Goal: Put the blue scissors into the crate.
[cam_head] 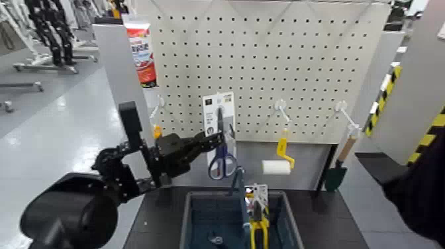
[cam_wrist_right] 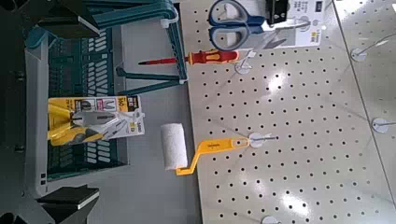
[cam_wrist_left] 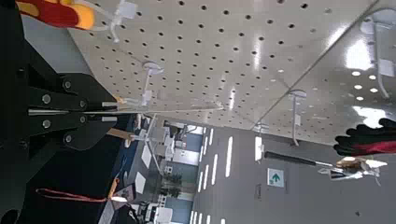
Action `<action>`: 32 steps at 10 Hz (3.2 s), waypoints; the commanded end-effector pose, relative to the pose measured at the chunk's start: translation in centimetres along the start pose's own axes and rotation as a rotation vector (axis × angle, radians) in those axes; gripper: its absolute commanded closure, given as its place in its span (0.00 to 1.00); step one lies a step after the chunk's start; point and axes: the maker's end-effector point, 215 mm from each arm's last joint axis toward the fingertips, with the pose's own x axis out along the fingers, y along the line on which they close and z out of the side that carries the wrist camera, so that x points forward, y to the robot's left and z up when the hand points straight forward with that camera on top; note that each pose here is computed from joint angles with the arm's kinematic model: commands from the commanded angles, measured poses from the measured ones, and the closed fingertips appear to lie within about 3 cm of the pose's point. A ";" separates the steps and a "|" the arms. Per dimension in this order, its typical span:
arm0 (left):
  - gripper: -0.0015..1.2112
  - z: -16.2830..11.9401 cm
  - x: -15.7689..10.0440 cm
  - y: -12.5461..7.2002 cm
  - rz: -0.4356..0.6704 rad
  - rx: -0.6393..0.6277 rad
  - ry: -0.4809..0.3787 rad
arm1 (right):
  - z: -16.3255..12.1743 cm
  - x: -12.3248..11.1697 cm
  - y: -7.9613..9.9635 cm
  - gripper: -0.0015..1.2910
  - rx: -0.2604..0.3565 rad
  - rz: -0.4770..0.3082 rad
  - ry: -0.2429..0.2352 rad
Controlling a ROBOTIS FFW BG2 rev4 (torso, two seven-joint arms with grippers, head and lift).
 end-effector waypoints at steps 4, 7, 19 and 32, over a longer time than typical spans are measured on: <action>0.93 -7.4 -1.5 1.3 0.036 -0.118 0.091 | 0.2 0.0 -0.2 0.08 -0.001 -0.006 -0.007; 0.93 -9.9 -2.3 1.7 0.052 -0.150 0.126 | 0.1 -0.1 -0.2 0.08 0.001 -0.005 -0.005; 0.00 -16.7 -3.0 1.5 0.061 -0.222 0.227 | 0.1 -0.1 0.1 0.08 0.003 -0.001 -0.007; 0.00 -16.2 -11.4 4.4 0.571 0.109 0.096 | 0.2 -0.5 -0.8 0.08 0.010 -0.036 -0.011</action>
